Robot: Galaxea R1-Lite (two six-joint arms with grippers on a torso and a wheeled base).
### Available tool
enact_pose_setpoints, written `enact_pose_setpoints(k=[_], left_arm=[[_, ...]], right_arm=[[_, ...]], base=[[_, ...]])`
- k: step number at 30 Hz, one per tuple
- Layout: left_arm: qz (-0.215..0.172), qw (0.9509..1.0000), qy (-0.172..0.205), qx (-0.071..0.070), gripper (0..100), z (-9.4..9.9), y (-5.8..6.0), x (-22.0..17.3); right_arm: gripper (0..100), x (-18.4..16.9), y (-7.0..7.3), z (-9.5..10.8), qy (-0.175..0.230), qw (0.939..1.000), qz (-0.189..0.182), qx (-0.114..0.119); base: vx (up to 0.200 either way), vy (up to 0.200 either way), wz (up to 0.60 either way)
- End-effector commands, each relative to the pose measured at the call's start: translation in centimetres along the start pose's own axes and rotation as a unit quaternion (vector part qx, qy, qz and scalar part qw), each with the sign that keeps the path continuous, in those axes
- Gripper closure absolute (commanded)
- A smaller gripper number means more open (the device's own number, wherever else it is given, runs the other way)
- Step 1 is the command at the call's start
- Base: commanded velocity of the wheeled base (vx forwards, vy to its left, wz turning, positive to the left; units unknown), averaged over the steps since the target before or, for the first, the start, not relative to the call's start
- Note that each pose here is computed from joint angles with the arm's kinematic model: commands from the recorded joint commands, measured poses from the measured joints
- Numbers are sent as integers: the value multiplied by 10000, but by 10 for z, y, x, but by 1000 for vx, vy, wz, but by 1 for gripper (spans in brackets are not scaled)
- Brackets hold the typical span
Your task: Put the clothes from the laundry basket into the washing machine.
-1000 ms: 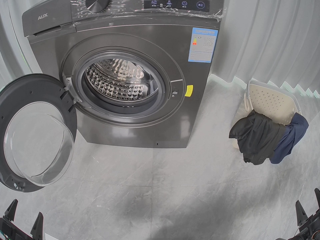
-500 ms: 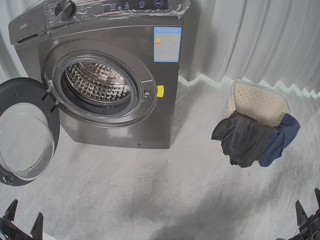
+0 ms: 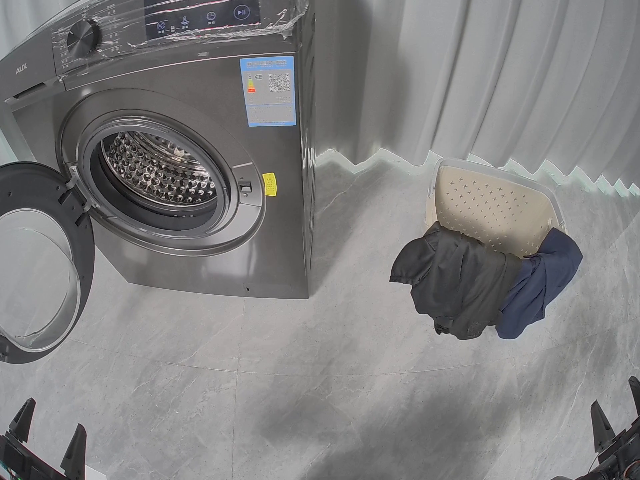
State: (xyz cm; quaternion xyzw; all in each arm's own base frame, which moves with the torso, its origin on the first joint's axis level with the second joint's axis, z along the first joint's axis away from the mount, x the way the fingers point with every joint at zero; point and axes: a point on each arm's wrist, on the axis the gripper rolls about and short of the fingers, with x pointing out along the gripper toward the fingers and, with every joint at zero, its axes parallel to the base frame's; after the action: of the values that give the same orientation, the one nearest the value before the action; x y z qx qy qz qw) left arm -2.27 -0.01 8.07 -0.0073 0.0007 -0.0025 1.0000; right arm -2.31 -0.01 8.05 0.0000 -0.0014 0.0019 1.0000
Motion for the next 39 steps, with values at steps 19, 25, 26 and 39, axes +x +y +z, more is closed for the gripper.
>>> enact_pose_setpoints(k=[19,25,26,39], left_arm=[[-5,10000,-14,-11,0,-5,0,0],[-5,10000,-14,-11,0,-5,0,0],[-5,10000,-14,-11,0,-5,0,0],[-5,10000,-14,-11,0,-5,0,0]], right_arm=[[0,0,0,-5,29,10000,4,-8],[0,0,0,-5,21,10000,4,-8],[0,0,0,-5,21,10000,4,-8],[0,0,0,-5,21,10000,4,-8]], base=[[147,0,0],[0,0,0],[0,0,0],[0,-200,0]])
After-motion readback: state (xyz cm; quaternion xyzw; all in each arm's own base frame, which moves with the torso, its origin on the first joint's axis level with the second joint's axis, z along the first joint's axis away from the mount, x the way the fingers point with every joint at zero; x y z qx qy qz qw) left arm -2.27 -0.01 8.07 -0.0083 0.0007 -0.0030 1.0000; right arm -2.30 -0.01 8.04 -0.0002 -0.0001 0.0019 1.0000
